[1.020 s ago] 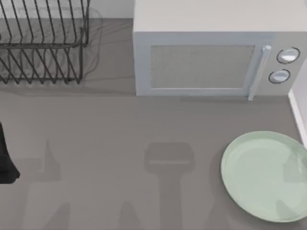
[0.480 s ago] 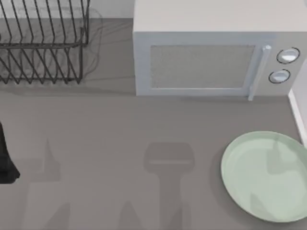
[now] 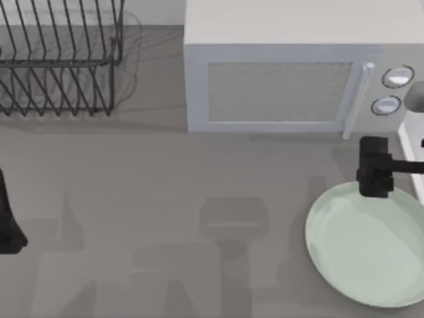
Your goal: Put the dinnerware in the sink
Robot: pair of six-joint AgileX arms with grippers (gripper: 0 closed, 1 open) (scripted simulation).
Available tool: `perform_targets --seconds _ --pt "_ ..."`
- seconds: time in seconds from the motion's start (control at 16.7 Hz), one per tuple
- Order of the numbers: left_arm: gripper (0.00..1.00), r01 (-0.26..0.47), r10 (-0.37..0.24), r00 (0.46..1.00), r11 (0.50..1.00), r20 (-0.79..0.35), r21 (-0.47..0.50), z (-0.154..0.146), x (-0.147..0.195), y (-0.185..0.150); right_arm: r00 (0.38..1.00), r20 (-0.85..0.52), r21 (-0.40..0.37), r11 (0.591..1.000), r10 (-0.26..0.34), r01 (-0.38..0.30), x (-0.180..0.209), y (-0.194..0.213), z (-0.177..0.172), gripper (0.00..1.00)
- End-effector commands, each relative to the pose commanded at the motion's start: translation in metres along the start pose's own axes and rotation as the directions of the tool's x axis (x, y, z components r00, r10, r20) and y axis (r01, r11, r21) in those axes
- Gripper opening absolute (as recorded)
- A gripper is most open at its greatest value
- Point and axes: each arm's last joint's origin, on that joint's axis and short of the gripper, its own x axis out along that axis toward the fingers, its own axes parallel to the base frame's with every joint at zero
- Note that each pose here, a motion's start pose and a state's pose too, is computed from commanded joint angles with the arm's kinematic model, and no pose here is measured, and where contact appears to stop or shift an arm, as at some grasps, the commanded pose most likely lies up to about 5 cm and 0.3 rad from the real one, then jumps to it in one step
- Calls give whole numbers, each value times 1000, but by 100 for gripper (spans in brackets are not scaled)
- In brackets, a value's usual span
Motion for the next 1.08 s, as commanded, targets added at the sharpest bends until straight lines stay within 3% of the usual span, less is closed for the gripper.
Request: perform_targets --seconds 0.24,0.42,0.66,1.08 --pt "100 0 0 1000 1000 0 0 0 0 0 952 -289 -6 995 -98 100 48 45 21 100" --pt "100 0 0 1000 1000 0 0 0 0 0 896 -412 -29 986 -164 167 76 72 25 100" --pt "100 0 0 1000 1000 0 0 0 0 0 856 -474 -50 977 -207 208 92 89 24 100" --pt "100 0 0 1000 1000 0 0 0 0 0 855 -475 -47 976 -208 211 97 87 22 100"
